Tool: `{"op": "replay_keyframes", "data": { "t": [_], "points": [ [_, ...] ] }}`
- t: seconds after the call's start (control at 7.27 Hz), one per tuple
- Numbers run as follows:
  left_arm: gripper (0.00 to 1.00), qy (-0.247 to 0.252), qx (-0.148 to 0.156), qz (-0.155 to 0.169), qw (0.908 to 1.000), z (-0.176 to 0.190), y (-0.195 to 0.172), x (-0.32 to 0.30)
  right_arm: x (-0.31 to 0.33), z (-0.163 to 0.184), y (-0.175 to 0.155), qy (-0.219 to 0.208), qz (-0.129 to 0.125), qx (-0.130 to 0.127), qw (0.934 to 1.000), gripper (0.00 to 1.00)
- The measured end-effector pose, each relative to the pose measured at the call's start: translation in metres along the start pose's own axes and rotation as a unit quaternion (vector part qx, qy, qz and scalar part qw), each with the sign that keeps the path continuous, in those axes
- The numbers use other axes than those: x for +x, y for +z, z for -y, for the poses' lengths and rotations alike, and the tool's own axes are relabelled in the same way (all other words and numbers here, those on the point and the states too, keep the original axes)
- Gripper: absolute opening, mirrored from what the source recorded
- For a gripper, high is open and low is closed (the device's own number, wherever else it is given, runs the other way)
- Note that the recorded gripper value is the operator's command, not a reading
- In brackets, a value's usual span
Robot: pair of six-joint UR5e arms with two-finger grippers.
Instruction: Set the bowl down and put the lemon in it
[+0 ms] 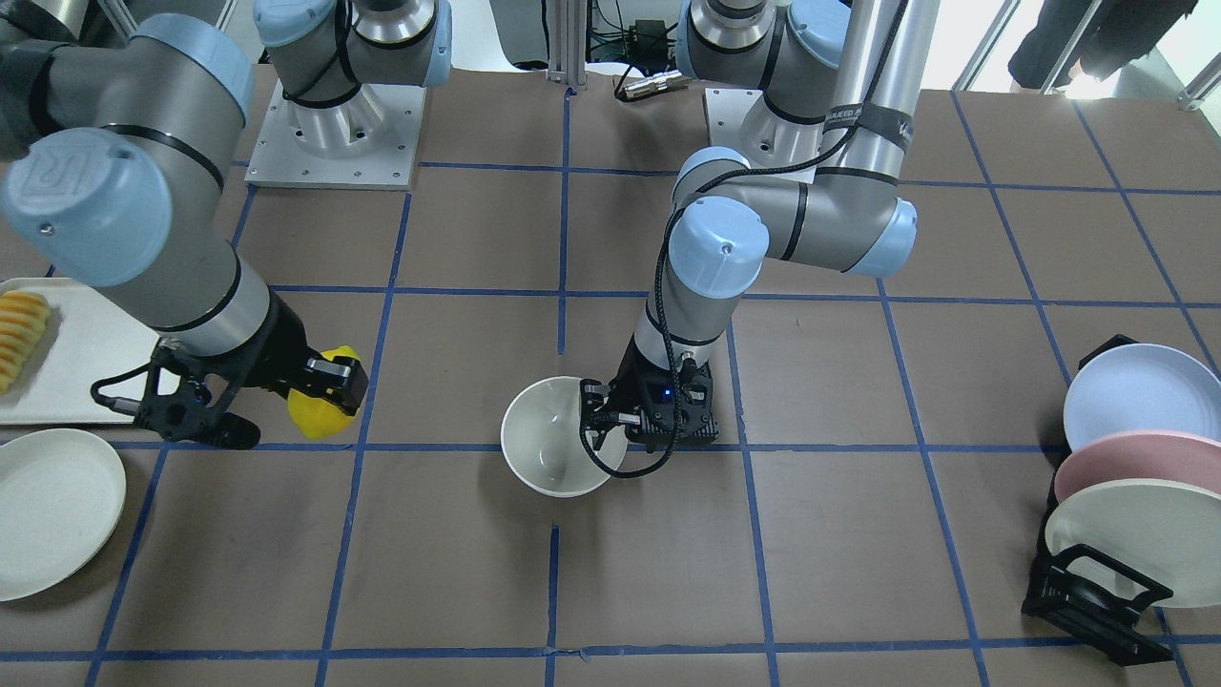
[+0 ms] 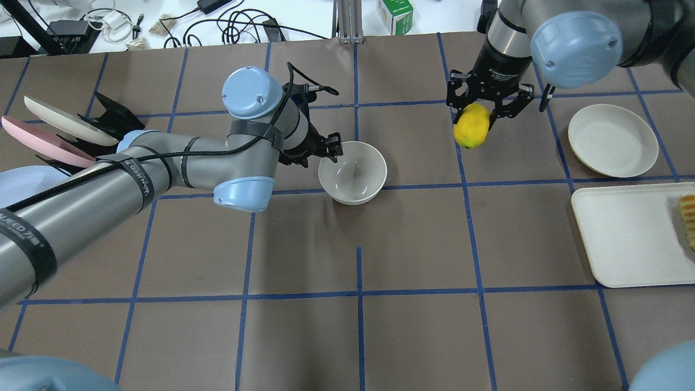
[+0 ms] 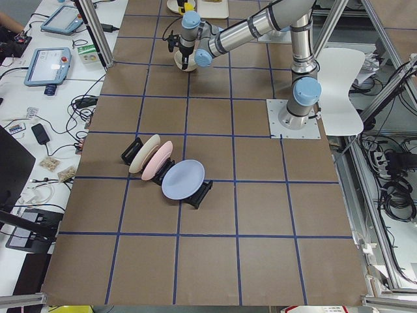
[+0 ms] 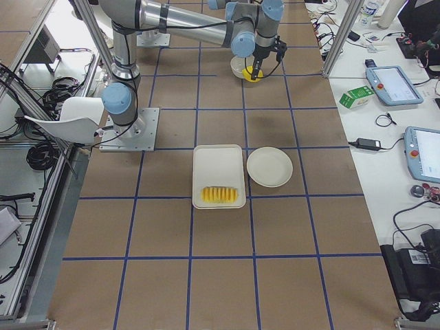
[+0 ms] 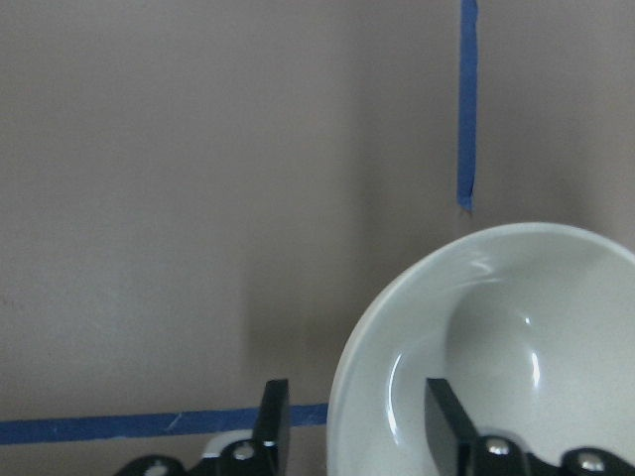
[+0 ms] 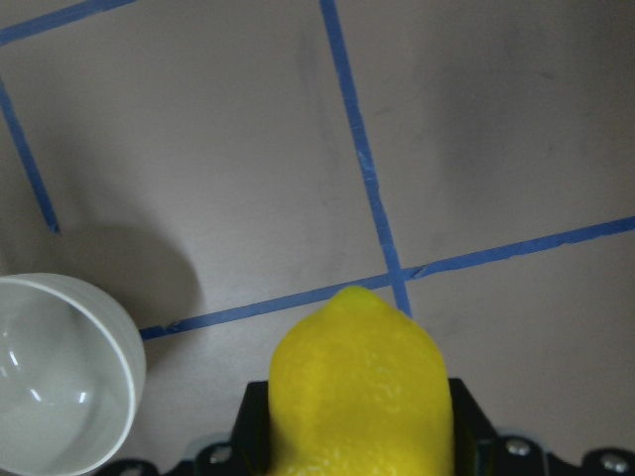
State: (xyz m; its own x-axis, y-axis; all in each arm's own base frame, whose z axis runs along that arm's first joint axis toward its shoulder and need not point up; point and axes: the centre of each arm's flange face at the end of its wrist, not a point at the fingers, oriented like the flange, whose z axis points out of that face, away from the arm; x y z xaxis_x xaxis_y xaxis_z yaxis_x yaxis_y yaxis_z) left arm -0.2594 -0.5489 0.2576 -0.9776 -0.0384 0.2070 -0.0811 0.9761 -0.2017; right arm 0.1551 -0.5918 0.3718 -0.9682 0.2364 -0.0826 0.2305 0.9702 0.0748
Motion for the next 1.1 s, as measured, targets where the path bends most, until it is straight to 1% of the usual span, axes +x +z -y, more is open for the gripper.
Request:
{"op": "replay_keyframes", "data": {
  "t": [0.14,0.28,0.41,0.55,0.69,0.83,0.96,1.1],
  "points": [
    [1.0,0.01,0.004,0.005,0.9999,0.005,-0.024,-0.014,-0.025,-0.01,0.004,-0.013,0.007,0.004,0.9999,0.0],
    [1.0,0.033,-0.001,0.017,0.9993,0.01,-0.05,-0.035,-0.049,-0.021,0.011,-0.028,0.012,0.004,0.9995,0.0],
    [1.0,0.051,-0.014,0.045,0.9976,0.012,-0.082,-0.061,-0.071,-0.027,0.021,-0.038,0.015,0.008,0.9991,0.0],
    [1.0,0.063,-0.04,0.077,0.9942,0.011,-0.121,-0.085,-0.097,-0.033,0.038,-0.046,0.019,0.016,0.9986,0.0],
    [1.0,0.069,-0.074,0.093,0.9905,0.01,-0.168,-0.101,-0.126,-0.039,0.059,-0.059,0.023,0.025,0.9977,0.0],
    [1.0,0.068,-0.101,0.095,0.988,0.006,-0.211,-0.109,-0.15,-0.045,0.079,-0.074,0.027,0.033,0.9963,0.0],
    [1.0,0.061,-0.11,0.095,0.9874,0.002,-0.241,-0.111,-0.166,-0.049,0.096,-0.085,0.029,0.036,0.9953,0.0],
    [1.0,0.046,-0.105,0.096,0.9887,0.0,-0.257,-0.111,-0.175,-0.053,0.113,-0.093,0.027,0.031,0.9948,0.0]
  ]
}}
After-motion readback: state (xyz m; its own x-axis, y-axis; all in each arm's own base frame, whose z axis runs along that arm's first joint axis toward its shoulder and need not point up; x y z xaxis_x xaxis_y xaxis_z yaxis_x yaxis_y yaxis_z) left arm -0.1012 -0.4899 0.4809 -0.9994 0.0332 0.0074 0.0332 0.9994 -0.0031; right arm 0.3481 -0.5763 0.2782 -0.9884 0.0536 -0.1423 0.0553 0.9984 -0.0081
